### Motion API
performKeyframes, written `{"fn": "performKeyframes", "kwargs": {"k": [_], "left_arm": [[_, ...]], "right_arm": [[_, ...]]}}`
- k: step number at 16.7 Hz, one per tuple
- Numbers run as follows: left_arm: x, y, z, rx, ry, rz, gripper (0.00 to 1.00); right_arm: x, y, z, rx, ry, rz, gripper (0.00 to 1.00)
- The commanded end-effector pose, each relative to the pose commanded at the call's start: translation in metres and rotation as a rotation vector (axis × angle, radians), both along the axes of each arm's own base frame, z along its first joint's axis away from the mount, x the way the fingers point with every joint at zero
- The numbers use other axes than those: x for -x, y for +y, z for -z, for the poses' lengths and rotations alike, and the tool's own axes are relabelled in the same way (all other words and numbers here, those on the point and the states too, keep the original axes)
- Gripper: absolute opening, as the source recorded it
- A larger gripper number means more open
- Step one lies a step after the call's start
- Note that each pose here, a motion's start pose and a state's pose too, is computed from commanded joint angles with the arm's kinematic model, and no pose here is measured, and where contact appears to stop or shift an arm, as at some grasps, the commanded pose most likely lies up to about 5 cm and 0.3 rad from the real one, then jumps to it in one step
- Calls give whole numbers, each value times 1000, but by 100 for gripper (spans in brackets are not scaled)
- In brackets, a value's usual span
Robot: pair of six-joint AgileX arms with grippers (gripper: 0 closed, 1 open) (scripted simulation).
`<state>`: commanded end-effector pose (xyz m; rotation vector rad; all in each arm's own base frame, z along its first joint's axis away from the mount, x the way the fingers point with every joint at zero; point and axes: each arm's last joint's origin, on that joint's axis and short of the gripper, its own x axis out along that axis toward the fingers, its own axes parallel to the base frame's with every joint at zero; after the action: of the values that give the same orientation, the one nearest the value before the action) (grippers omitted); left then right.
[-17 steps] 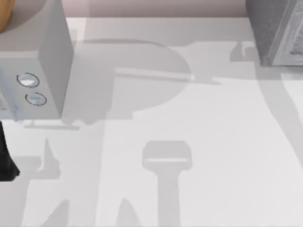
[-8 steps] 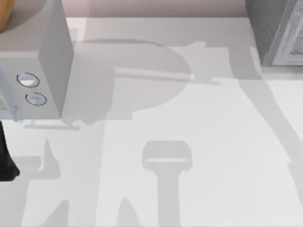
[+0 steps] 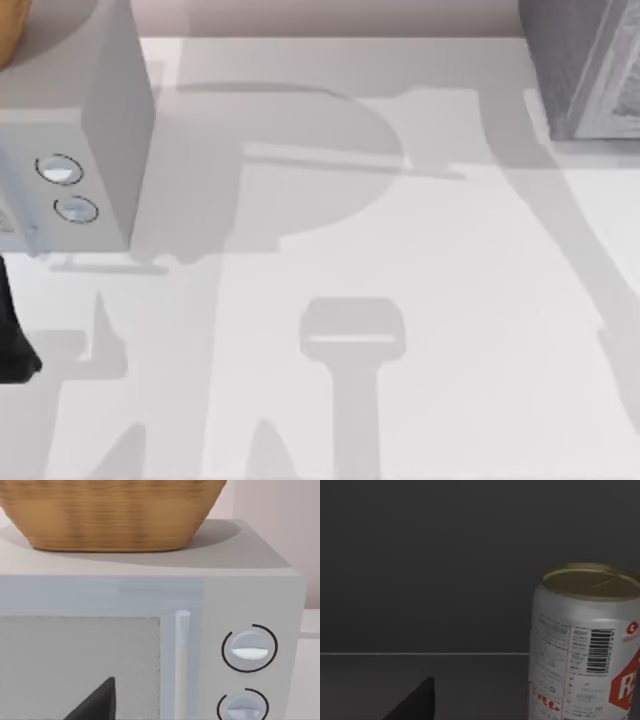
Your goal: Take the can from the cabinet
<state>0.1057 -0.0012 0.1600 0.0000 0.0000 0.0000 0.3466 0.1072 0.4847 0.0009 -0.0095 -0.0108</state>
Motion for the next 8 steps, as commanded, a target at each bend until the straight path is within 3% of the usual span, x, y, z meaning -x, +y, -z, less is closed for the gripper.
{"fn": "performKeyframes", "kwargs": {"k": [8], "left_arm": [[0,0,0,0,0,0,100]], "right_arm": [[-40,-1,1,0,0,0,100]]}}
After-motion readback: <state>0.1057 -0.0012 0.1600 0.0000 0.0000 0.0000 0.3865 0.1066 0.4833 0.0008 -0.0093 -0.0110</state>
